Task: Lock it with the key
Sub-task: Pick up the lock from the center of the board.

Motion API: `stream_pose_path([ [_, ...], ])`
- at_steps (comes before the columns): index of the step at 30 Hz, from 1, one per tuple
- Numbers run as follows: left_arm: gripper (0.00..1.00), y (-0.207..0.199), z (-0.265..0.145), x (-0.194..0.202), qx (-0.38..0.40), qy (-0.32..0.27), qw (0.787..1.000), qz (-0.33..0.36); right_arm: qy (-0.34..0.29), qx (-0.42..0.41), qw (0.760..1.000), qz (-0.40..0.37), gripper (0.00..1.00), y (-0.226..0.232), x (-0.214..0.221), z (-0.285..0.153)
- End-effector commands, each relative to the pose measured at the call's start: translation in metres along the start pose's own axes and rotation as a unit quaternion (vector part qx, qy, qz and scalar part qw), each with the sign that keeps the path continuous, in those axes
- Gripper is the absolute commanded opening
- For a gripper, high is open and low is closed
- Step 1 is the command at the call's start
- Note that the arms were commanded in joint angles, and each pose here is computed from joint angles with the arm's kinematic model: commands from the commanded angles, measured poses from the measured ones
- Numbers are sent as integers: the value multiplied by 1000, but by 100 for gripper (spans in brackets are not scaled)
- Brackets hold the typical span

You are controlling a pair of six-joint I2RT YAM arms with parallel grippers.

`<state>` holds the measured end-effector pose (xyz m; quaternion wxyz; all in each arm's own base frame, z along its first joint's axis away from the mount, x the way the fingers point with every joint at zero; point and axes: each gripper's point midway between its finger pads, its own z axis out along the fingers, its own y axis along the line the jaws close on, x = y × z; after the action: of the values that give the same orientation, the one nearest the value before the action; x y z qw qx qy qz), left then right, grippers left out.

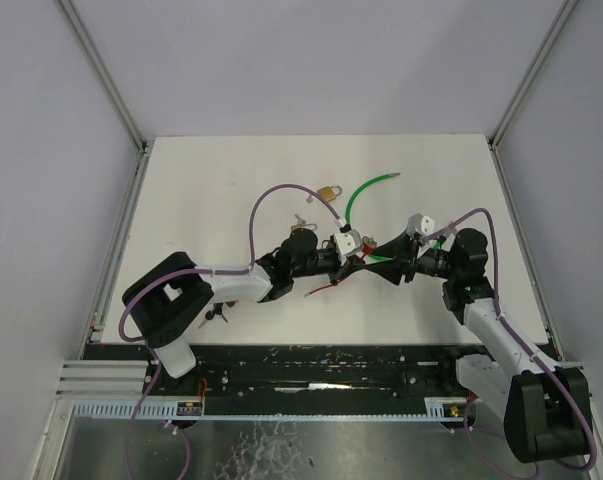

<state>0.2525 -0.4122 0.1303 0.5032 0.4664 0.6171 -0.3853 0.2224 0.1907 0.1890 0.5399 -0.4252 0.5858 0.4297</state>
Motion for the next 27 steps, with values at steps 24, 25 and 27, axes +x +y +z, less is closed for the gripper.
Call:
stream_pose_path([
  [24,1,12,7,-26,-21,-40,999,4,-58,33,997,-34,41,-16,-32,18],
  [25,0,12,7,-24,-22,-38,999,2,-62,39,997,-31,42,-18,-34,18],
  [27,1,14,8,-23,-24,-35,999,1,-67,43,997,-26,43,-19,-38,18],
])
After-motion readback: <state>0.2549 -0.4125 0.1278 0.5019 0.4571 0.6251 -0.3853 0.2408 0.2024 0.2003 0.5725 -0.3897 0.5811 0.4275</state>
